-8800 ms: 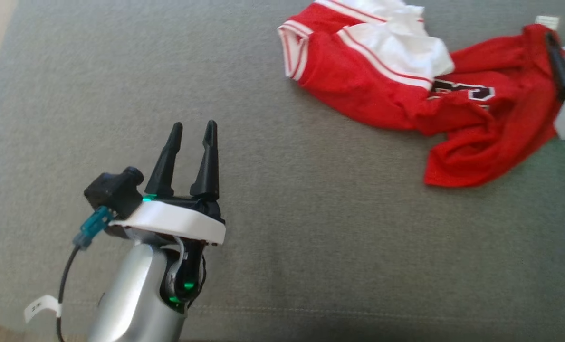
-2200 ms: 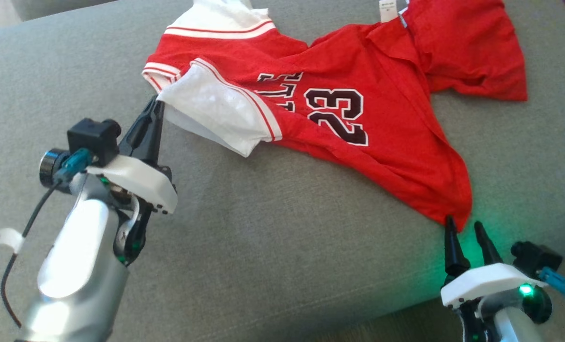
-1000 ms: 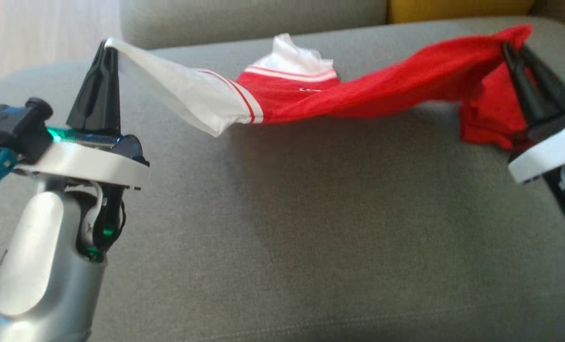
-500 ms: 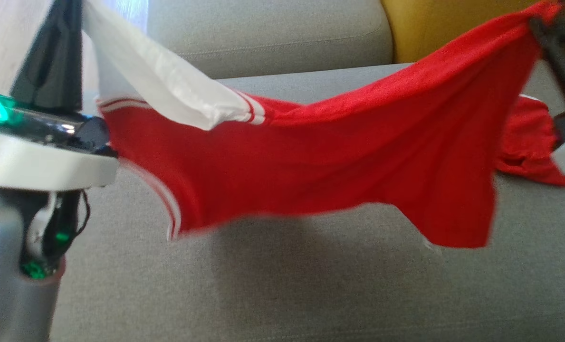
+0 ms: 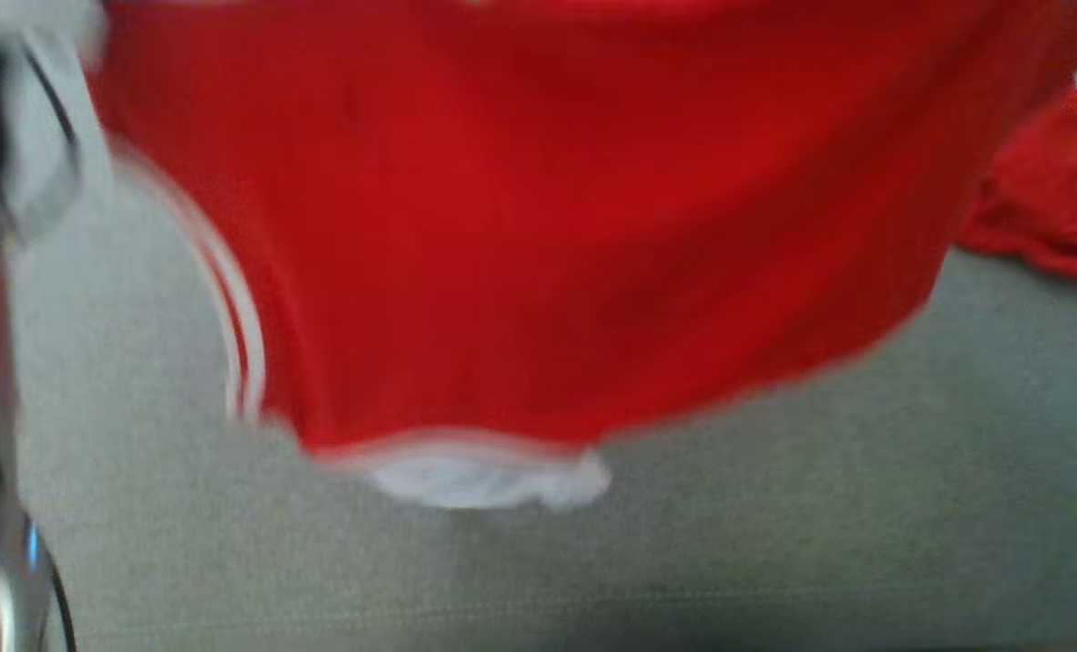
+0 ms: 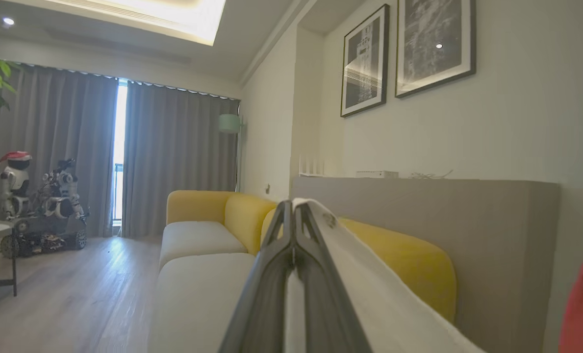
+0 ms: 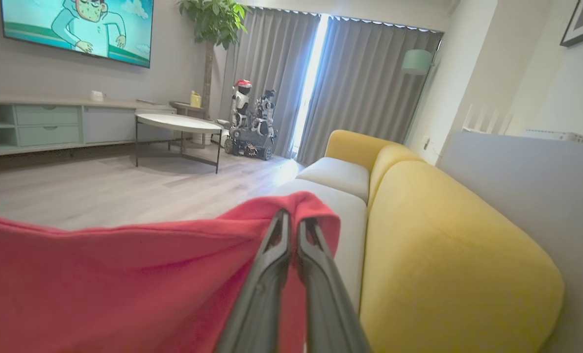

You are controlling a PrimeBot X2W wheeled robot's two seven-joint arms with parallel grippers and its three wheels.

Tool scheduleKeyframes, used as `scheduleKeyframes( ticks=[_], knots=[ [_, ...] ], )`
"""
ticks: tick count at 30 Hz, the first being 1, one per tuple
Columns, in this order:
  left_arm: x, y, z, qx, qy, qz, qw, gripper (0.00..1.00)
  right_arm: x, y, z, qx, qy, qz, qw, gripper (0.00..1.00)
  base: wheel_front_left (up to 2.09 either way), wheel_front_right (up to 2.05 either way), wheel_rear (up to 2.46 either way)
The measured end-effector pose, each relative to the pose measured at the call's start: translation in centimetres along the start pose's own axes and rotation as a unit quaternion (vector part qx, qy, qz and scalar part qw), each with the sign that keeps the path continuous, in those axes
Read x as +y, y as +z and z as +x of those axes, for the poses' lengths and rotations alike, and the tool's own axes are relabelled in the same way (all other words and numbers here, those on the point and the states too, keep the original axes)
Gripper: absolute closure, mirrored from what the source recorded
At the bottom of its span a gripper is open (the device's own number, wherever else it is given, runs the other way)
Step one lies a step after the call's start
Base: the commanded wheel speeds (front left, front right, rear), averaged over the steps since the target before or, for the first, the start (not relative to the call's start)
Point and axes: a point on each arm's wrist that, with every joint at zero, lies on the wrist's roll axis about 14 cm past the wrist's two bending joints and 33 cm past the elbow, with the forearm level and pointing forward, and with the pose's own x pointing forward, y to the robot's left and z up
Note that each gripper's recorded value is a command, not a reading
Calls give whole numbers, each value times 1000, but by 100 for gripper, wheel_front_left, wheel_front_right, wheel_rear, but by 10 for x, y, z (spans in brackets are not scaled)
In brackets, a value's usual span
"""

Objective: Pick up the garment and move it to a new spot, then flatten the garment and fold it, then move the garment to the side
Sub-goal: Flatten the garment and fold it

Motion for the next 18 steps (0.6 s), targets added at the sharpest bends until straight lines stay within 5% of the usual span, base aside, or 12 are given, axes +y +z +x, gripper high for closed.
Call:
scheduleKeyframes(
  ticks=[3,9,13,18],
  knots=[
    [30,-15,45,-13,28,-79,996,100,-17,13,51,-15,-3,-23,1000,100,0,0,0],
    [98,-39,106,-69,92,-77,990,100,-49,29,145,-105,-39,-33,993,100,0,0,0],
    [118,-50,124,-107,105,-118,982,100,-52,4,181,-143,-48,-7,988,100,0,0,0],
    [126,-78,122,-85,103,-94,987,100,-47,-58,205,-111,-50,49,991,100,0,0,0]
  ],
)
